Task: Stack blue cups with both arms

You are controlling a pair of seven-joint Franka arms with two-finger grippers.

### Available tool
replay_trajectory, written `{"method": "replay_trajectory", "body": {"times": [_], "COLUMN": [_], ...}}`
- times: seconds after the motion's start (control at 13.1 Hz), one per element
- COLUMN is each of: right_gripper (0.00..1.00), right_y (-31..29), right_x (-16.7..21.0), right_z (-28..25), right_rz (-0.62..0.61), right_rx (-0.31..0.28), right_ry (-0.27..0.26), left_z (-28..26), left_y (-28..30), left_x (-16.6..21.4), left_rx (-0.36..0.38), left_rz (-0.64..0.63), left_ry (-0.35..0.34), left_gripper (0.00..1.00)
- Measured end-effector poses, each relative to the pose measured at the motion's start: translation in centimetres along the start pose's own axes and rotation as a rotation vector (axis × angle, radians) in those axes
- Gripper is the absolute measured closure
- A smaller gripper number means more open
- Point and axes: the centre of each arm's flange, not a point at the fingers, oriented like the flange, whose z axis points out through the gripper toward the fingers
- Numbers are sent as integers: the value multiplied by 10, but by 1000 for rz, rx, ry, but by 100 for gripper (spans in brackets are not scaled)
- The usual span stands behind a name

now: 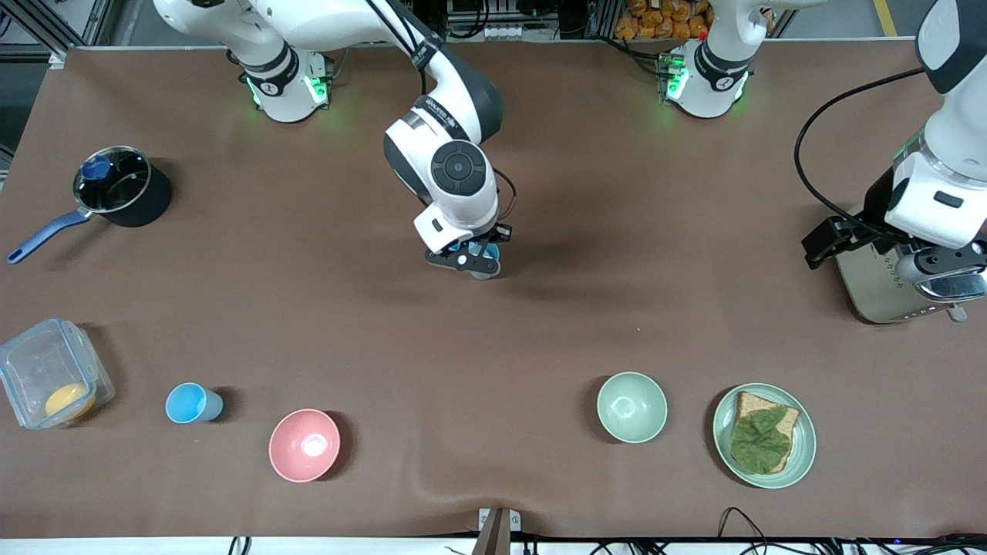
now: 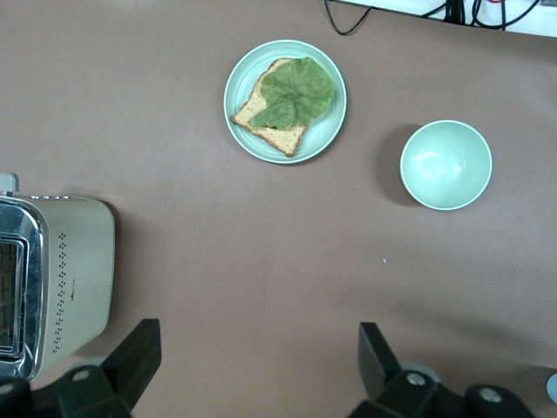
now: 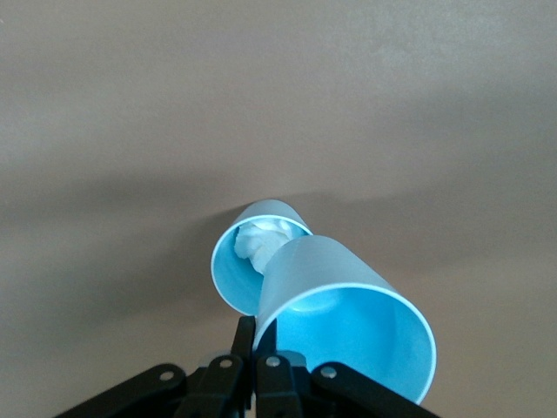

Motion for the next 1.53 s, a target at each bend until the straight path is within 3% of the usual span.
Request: {"method": "replay_trajectory", "body": {"times": [0.61,0.69,0.99,1.15,1.3,1.53], "right_gripper": [97,92,47,26,2,0], "right_y": [-15,-16,-16,4,43,139], "right_x": [4,4,8,30,65,132], "right_z": [10,9,-2,-24,-57,-105], "right_rz": [16,17,36,66,3,-122], "right_rx": [30,30,45,33,29,20], "right_ry": [21,21,36,34,31,5], "left_z": [-3,-3,-3,-2,-2,-2], "left_y": [-1,-1,-1,-3,-3,-3], "left_x": [-3,-3,-4,-3,-3,-3], "left_rx": [4,4,-24,-26,-25,-25], "left_rz": [0,0,-9,-13,-13,-14], "left_ry": [-11,-11,-23,-25,-26,-28], "left_gripper": [0,0,0,0,0,0]}}
